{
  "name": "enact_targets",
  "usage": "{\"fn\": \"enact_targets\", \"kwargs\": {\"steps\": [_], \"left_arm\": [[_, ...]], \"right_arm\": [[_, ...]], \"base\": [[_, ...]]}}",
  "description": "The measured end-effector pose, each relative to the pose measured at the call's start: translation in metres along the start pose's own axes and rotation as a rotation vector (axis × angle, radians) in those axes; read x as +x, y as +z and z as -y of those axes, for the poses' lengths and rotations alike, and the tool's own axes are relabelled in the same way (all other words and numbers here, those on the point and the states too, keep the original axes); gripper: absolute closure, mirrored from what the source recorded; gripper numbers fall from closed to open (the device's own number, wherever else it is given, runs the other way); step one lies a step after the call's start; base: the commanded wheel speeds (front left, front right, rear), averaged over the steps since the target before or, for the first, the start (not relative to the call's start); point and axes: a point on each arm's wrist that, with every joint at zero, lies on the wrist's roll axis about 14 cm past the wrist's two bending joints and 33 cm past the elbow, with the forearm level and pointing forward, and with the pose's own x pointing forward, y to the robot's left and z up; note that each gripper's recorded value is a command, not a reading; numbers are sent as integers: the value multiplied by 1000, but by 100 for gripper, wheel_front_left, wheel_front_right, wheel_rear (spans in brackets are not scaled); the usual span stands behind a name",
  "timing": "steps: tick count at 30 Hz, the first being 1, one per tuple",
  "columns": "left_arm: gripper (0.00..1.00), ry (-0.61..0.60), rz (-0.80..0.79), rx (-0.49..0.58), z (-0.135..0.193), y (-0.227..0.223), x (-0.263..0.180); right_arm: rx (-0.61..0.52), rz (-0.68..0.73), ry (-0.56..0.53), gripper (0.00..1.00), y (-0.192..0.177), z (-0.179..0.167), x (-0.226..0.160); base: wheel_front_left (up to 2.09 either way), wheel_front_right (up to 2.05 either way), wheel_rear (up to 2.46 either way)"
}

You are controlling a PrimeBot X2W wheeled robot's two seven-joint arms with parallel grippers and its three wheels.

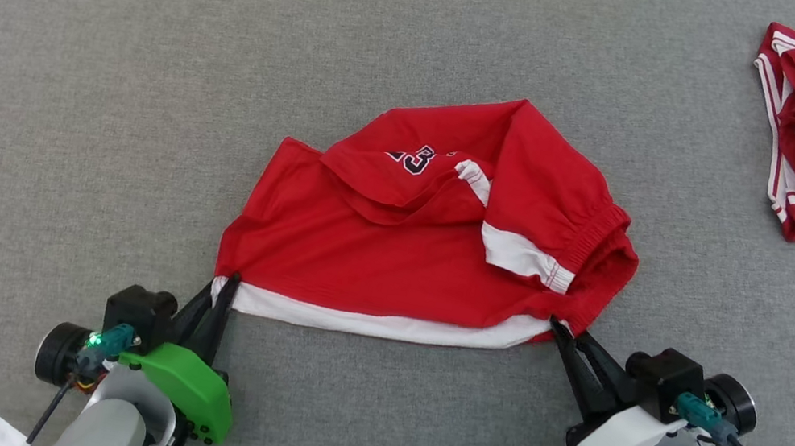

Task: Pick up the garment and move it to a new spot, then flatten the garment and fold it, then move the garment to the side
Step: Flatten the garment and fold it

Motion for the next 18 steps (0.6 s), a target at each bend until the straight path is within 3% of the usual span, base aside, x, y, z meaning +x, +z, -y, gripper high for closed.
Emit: {"fn": "enact_targets", "kwargs": {"steps": [4, 10, 18], "left_arm": [[100, 12, 107, -157, 4, 30, 6], [100, -60, 276, -80, 2, 103, 23], [100, -136, 465, -17, -3, 229, 65]], "right_arm": [[23, 67, -4, 100, 22, 3, 6], [-79, 192, 17, 100, 76, 20, 22], [-179, 411, 47, 100, 202, 40, 76]], "base": [[0, 0, 0], [0, 0, 0], [0, 0, 0]]}}
